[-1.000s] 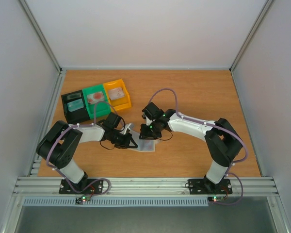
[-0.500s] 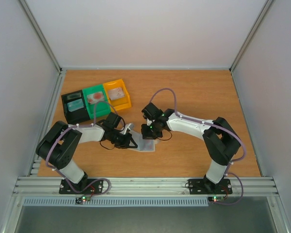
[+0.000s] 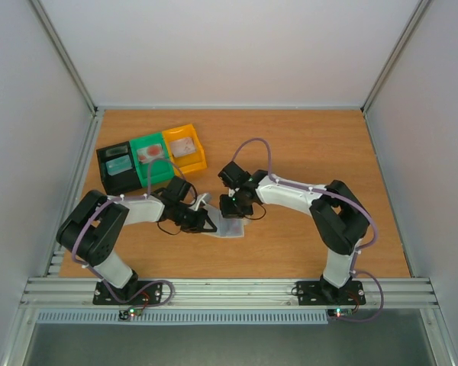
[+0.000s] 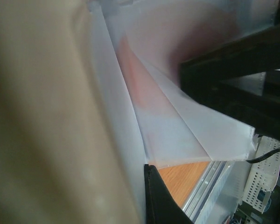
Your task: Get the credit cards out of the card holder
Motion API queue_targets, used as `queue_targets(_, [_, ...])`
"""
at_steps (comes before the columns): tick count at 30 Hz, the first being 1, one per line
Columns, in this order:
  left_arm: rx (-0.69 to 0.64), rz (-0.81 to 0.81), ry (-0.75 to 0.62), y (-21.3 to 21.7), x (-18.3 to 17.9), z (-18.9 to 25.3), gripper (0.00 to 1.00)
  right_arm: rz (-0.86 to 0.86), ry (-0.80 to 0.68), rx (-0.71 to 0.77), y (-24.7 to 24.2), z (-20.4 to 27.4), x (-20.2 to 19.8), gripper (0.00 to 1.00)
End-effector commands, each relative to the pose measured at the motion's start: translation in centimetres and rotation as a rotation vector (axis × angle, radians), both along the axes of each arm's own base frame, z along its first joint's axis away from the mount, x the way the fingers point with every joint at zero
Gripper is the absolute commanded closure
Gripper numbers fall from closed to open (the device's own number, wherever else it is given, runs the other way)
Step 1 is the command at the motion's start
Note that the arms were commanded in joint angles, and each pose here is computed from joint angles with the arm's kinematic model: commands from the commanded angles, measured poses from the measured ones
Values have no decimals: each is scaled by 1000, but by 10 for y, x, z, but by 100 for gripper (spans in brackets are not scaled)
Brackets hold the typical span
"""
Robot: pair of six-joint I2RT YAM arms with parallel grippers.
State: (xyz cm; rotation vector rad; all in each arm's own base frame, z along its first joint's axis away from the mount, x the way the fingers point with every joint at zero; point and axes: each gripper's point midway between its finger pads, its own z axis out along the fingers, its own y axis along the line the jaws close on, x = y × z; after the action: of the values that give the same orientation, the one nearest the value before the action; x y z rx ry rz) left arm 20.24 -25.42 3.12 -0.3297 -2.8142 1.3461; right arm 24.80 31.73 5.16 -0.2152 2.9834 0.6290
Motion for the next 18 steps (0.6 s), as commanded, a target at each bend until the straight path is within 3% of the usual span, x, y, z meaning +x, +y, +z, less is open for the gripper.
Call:
queue_targets(1, [-62, -24, -65, -8, 4, 16, 100, 16, 12, -7, 8, -15, -2, 84])
queue_targets(4, [-69, -25, -72, -8, 4, 17, 100, 27, 9, 31, 13, -9, -2, 82])
queue_targets(12, [-70, -20, -83, -7, 5, 19, 100, 61, -56, 157, 3, 28, -5, 65])
queue_targets(18, [-73, -19, -96, -6, 5, 22, 100, 59, -25, 291, 0, 24, -10, 68])
